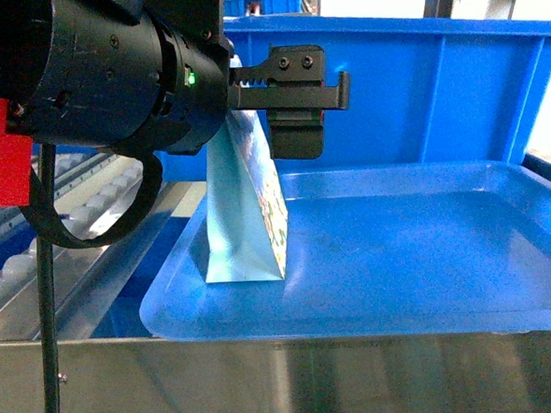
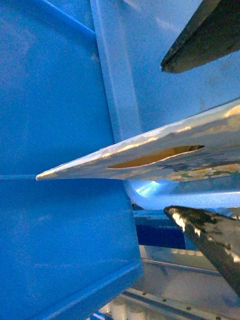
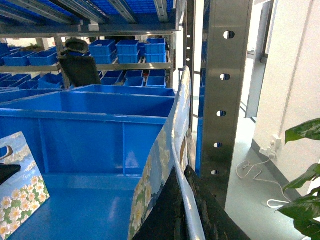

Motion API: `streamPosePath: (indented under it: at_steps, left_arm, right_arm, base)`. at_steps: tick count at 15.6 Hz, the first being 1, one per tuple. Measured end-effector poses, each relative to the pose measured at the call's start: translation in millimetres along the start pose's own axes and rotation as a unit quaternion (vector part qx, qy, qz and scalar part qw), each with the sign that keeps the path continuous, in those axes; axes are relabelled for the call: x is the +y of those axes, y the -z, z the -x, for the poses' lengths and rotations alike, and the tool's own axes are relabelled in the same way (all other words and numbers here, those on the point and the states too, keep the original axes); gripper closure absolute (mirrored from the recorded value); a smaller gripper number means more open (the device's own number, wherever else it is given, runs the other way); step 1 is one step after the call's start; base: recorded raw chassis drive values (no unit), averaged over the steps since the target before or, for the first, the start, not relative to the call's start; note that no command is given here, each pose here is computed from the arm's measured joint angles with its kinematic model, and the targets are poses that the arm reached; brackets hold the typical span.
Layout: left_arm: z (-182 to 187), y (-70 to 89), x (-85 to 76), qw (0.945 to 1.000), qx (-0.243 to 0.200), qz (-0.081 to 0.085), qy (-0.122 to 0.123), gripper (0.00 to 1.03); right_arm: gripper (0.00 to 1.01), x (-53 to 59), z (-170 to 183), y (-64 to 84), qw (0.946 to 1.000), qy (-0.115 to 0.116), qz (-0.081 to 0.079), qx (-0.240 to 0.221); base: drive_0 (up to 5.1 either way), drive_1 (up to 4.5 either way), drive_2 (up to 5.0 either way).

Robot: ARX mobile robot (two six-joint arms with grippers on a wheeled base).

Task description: Move flower gift bag to table near conveyor

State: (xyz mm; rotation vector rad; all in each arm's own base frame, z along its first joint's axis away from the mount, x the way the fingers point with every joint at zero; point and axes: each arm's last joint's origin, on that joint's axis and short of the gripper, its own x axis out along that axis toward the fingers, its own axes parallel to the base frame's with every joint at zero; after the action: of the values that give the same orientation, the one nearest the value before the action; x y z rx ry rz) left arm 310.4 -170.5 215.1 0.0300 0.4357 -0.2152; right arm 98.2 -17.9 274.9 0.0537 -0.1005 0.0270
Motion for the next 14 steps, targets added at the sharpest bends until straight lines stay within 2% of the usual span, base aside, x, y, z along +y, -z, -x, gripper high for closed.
streamPosePath:
  at_steps: [2,4,6,7,8,12,14]
  left_arm:
    - [0.0,-0.2,-3.4,1.0000,0.001,-0.003,-0.001,0.46]
    - [-0.1,-0.8,-3.7,1.0000,0.000,-0.003,-0.003,0.51]
    - [-0.2,-0.5,-6.3,1.0000,0.000,-0.005,-0.002,0.68]
    - [-0.5,0.1,-6.4,0.9999,0.000,-0.005,-0.011,0.98]
    - [-0.6,-0.3,-5.9,0.9998,-0.002,-0.006,-0.017,1.01]
    - [5.6,-2.5,1.2,0.9982,-0.028,-0.012,-0.052,1.01]
    - [20.6,-15.6,7.2,0.9964,-0.062,-0.007,-0.058,1.01]
  right_arm:
    - [0.99,0.0,-0.1,0.0,1.0000,0.000,0.000,0.000]
    - [0.99,0.0,-0.1,0.0,1.0000,0.000,0.000,0.000]
    - [0.99,0.0,-0.1,0.0,1.0000,0.000,0.000,0.000]
    - [0.99,0.0,-0.1,0.0,1.0000,0.000,0.000,0.000]
    - [0.99,0.0,-0.1,0.0,1.0000,0.000,0.000,0.000]
    - [0.99,0.0,-0.1,0.0,1.0000,0.000,0.000,0.000]
    - [0.99,0.0,-0.1,0.0,1.0000,0.000,0.000,0.000]
  base:
    - [0.0,0.00,0.0]
    - [0.0,0.00,0.0]
    - [0.0,0.00,0.0]
    - [0.0,0.00,0.0]
    - [0.0,0.00,0.0]
    - [0.0,0.00,0.0]
    - [0.0,0.00,0.0]
